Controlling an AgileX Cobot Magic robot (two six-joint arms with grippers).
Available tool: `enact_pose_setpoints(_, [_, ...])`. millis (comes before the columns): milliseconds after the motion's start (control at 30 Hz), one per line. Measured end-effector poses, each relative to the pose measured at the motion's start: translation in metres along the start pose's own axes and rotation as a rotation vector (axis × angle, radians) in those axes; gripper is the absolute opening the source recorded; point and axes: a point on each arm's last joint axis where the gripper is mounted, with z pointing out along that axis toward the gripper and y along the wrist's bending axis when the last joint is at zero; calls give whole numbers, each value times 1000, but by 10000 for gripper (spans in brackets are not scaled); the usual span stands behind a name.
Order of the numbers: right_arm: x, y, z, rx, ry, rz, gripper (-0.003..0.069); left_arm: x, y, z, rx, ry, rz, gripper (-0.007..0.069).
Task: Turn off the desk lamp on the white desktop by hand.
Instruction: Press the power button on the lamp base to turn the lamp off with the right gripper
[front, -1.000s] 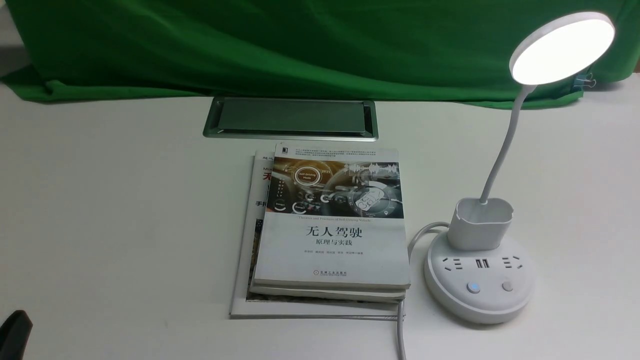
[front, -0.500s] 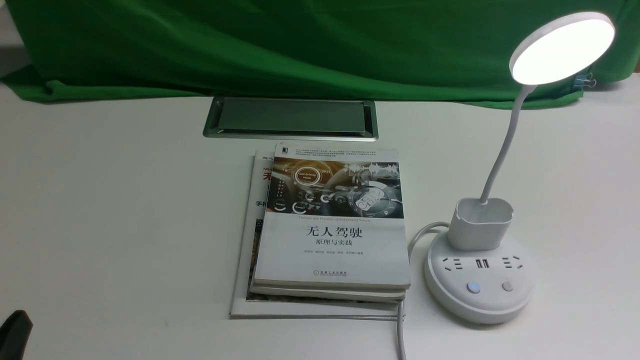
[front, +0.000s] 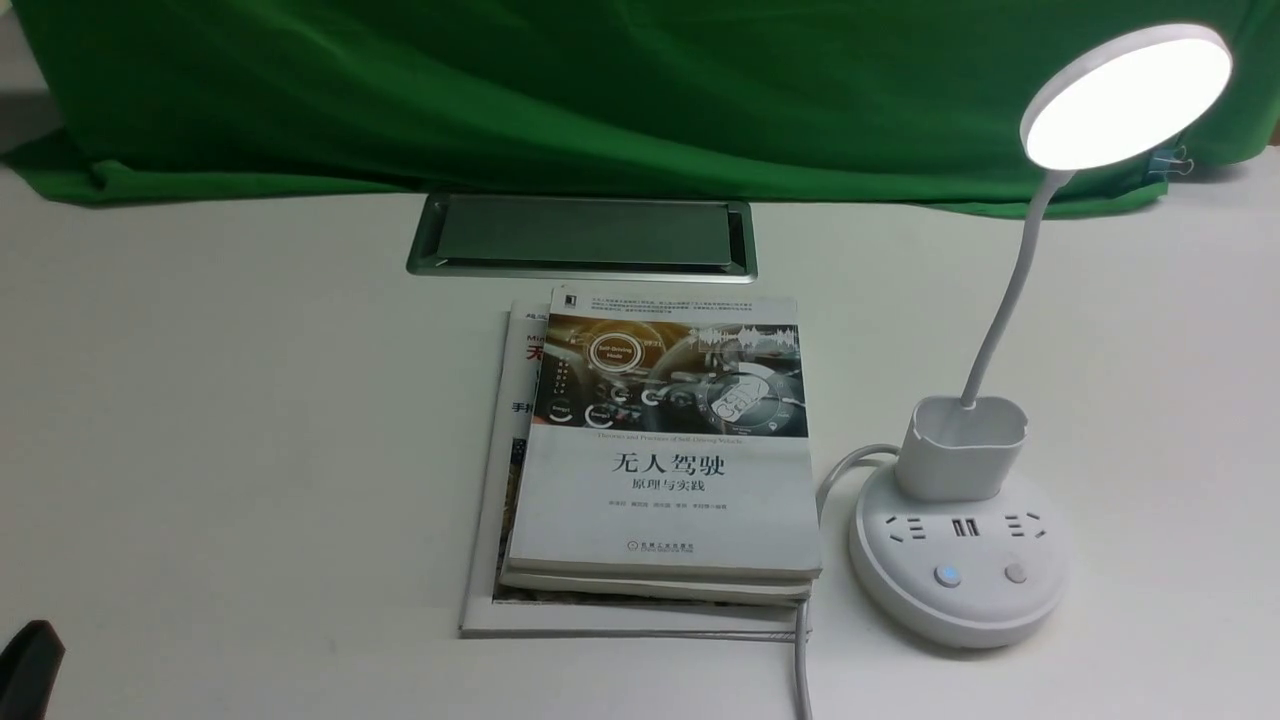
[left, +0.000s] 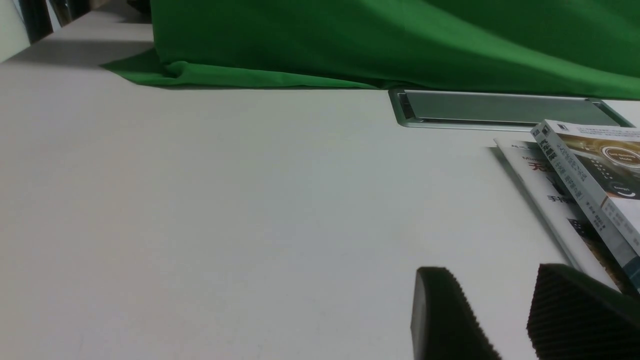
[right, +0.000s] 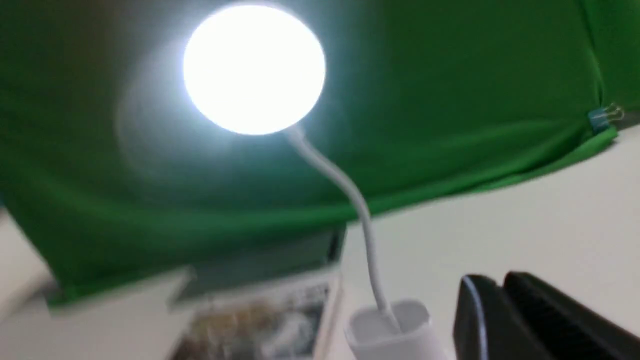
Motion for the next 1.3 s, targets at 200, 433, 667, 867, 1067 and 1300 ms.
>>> enact_pose_setpoints(200, [-45, 24, 44, 56, 552, -236, 56, 0, 0, 0, 0, 0, 0, 242])
enact_pose_setpoints(433, [-27, 15, 118, 135, 980, -263, 48, 0, 0, 0, 0, 0, 0, 242])
enact_pose_setpoints(667, [20, -4, 170, 180, 1175, -238, 39, 0, 0, 0, 0, 0, 0, 242])
enact_pose_setpoints(867, [47, -9, 197, 149, 1234, -194, 38, 0, 0, 0, 0, 0, 0, 242])
enact_pose_setpoints(1067, [50, -9, 217, 137, 1220, -185, 37, 0, 0, 0, 0, 0, 0, 242])
enact_pose_setpoints(1300, [42, -6, 229, 128, 1185, -189, 37, 0, 0, 0, 0, 0, 0, 242])
